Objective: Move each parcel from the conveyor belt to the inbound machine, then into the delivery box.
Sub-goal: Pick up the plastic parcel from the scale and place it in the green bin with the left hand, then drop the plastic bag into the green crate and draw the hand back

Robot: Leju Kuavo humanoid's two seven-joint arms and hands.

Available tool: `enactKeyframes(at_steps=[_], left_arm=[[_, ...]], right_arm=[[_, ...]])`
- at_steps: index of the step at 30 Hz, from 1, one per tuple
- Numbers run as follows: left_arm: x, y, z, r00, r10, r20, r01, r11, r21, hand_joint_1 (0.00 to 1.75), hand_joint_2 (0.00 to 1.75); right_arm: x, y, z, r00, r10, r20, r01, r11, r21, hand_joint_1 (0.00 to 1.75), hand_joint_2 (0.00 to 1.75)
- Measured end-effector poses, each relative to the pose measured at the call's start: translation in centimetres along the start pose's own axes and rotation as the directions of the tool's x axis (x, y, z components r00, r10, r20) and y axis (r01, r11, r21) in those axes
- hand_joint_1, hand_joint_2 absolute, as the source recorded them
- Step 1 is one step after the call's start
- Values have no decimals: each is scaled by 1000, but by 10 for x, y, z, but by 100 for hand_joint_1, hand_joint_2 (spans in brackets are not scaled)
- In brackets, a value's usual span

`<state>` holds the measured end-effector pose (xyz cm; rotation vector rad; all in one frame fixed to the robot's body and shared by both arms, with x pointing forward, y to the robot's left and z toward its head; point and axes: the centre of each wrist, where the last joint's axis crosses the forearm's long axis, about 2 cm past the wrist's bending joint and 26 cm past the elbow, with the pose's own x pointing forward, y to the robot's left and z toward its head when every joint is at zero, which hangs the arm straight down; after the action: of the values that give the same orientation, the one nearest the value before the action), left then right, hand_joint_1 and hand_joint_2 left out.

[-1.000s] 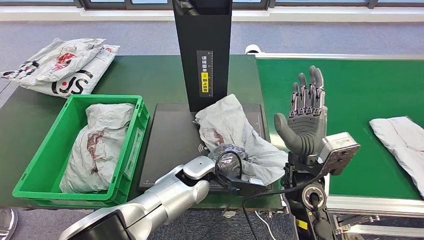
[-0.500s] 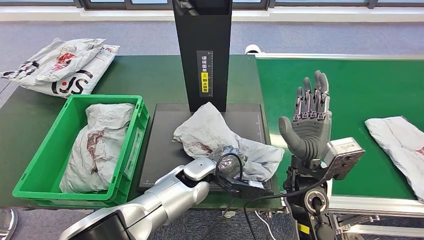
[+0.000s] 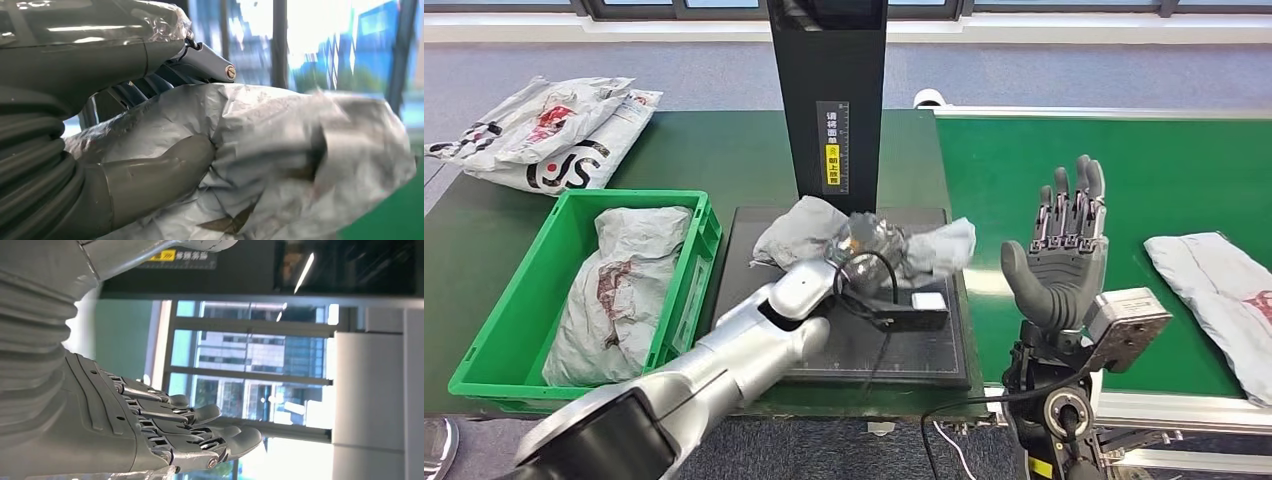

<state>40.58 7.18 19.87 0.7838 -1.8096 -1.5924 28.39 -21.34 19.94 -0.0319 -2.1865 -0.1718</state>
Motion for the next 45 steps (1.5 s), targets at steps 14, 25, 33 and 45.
enactKeyframes(at_steps=[14, 25, 33, 45], left_arm=[[-124, 76, 91, 922, -223, -316, 336, 867, 367, 175, 175], [-172, 82, 186, 798, -256, -546, 499, 789, 360, 175, 175], [-181, 71, 233, 712, -274, -646, 559, 778, 286, 175, 175], [-164, 23, 297, 594, -326, -736, 521, 853, 42, 0, 175]], right_arm=[[-1, -31, 19, 998, 58, -24, -59, 996, -60, 0, 175], [3, -39, 27, 996, 79, -29, -81, 993, -83, 0, 175], [5, -40, 27, 997, 71, -36, -73, 995, -73, 0, 175], [6, -37, 22, 997, 63, -35, -64, 998, -8, 0, 175]])
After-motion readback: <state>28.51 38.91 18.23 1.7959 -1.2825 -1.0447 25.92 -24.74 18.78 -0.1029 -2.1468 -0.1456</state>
